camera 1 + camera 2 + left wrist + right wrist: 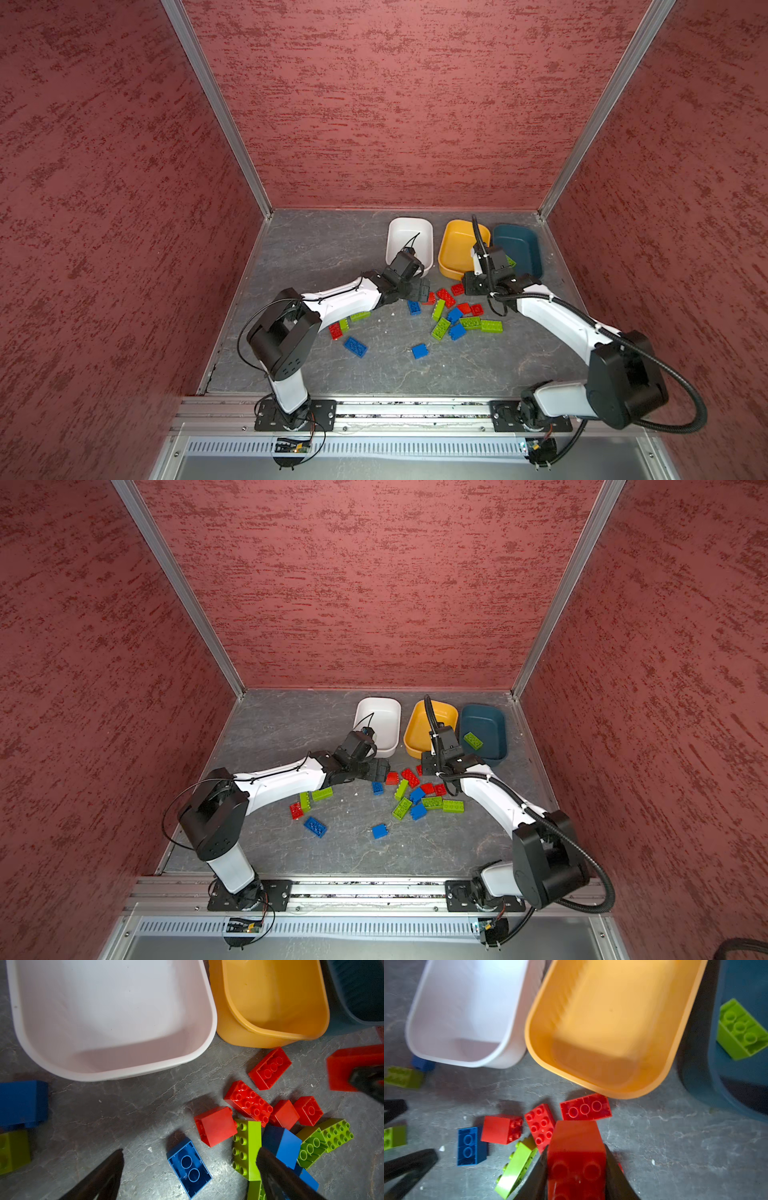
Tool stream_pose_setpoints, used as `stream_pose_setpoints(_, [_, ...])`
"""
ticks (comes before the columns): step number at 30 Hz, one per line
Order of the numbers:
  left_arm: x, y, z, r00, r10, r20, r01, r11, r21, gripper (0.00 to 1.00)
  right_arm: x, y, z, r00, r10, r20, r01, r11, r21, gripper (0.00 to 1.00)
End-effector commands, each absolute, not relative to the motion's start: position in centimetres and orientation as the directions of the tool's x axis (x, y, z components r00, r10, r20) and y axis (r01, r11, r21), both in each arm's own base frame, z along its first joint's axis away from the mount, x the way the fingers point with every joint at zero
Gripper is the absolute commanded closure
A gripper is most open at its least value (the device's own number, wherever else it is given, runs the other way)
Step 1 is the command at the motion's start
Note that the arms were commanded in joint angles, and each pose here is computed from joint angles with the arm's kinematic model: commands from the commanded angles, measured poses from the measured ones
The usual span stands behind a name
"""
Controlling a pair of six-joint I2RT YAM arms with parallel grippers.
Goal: Sort the legos into containers by color
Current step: 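Grasp a red brick with right gripper while left gripper grasps a blue brick, then drop the red brick from right gripper into the yellow bin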
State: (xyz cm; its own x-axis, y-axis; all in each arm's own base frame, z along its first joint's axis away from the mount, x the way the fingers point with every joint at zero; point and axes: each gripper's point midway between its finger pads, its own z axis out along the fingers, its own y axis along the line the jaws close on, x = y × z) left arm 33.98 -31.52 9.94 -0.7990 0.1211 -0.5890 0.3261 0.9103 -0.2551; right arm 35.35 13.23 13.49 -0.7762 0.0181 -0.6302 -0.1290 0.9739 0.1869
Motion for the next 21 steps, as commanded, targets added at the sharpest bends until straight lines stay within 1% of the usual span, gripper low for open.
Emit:
stream_pose_setpoints(1, [34.0, -31.6, 9.5, -0.814, 0.119, -0.568, 0.305, 0.920, -0.244, 0.01, 37.8, 14.7, 17.5, -0.702, 0.028, -0.712, -0.210, 0.947, 0.244, 0.71])
stream_pose_setpoints(3, [34.0, -31.5, 9.5, -0.817, 0.114, -0.566, 0.296, 0.924, -0.242, 0.01, 39.2, 14.3, 18.5, -0.679, 0.063, -0.731, -0.200, 0.943, 0.267, 0.71])
stream_pose_setpoints(6, [33.8, -31.2, 9.2, -0.828, 0.116, -0.549, 0.281, 0.932, -0.228, 0.01, 41.8, 12.6, 19.1, -0.652, 0.131, -0.747, -0.138, 0.948, 0.287, 0.71])
stream_pose_setpoints(9, [33.6, -31.0, 8.4, -0.842, 0.122, -0.525, 0.268, 0.940, -0.212, 0.01, 44.9, 10.1, 17.8, -0.650, 0.186, -0.737, -0.029, 0.963, 0.269, 0.71])
stream_pose_setpoints(14, [33.6, -30.9, 7.3, -0.871, 0.136, -0.471, 0.246, 0.952, -0.180, 0.01, 49.7, 8.1, 15.7, -0.653, 0.188, -0.734, 0.051, 0.977, 0.206, 0.69])
stream_pose_setpoints(18, [33.5, -31.2, 6.8, -0.883, 0.150, -0.444, 0.249, 0.953, -0.172, 0.01, 53.8, 7.9, 15.2, -0.632, 0.151, -0.760, 0.053, 0.987, 0.152, 0.68])
stream_pose_setpoints(21, [33.5, -31.1, 6.1, -0.893, 0.160, -0.420, 0.243, 0.958, -0.153, 0.01, 56.4, 8.2, 14.0, -0.638, 0.129, -0.759, 0.046, 0.990, 0.130, 0.67])
